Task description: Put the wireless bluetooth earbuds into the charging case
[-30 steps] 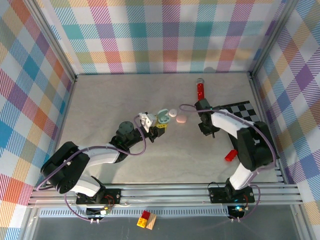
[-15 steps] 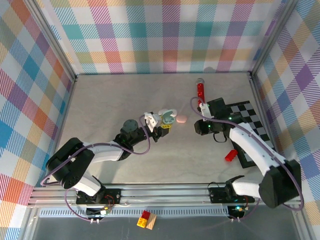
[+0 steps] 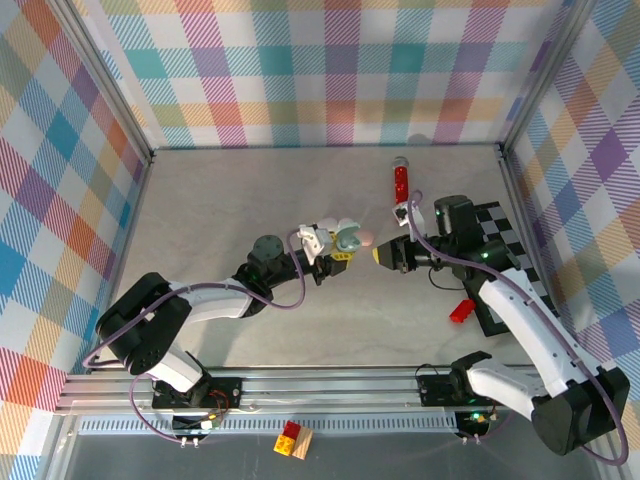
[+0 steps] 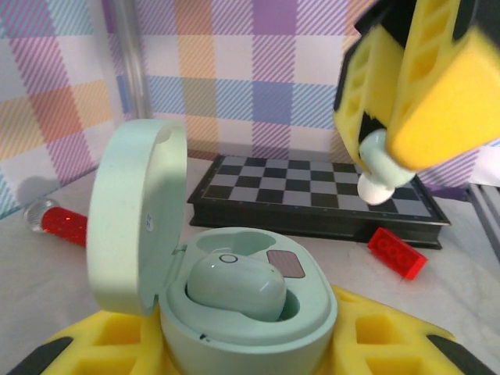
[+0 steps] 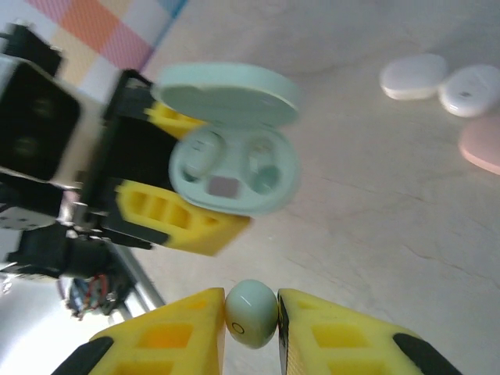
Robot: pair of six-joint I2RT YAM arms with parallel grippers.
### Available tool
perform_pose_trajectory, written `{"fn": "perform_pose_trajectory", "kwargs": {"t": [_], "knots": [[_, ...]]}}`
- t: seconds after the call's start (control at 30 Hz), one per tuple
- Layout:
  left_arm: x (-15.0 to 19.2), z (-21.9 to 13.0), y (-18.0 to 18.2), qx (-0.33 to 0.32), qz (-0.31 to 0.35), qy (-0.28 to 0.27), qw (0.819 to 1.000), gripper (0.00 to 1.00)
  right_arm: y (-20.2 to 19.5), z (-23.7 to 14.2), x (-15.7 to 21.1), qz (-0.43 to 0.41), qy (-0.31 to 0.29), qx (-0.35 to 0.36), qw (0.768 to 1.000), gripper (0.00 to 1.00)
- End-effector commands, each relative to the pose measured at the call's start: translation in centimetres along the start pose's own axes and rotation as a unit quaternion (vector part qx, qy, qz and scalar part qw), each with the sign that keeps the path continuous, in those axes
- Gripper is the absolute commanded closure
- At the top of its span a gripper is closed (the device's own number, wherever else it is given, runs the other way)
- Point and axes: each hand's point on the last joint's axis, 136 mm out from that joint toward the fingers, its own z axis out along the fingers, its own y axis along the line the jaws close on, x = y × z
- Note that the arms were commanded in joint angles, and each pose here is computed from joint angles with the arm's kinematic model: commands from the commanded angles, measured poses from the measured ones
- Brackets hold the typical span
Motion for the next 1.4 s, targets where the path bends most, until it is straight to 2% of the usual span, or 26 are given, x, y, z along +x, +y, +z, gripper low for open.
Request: {"fn": "perform_pose_trajectory", "kwargs": {"t": [0.0, 0.33, 1.23, 1.37], "knots": [[-1.2, 0.5, -1.7, 0.047, 0.019, -0.012, 0.999, 0.67, 3.3, -1.0, -1.5, -0.027, -0.027, -0.075, 0.996, 0.76], [-2.1, 0.3, -3.8, 0.101, 0.024, -0.015, 0.994, 0.67, 3.1, -0.1, -2.1, -0.022, -0.019, -0.085, 0.996, 0.76], [-3.2, 0.3, -3.6, 0.088, 0.037, -0.028, 0.995, 0.67, 0.7, 2.0, -0.6, 0.023, 0.031, -0.059, 0.998, 0.77], [-3.2, 0.4, -3.7, 0.093, 0.037, -0.028, 0.995, 0.67, 0.5, 2.1, -0.9, 0.029, 0.032, -0.055, 0.998, 0.72]]}}
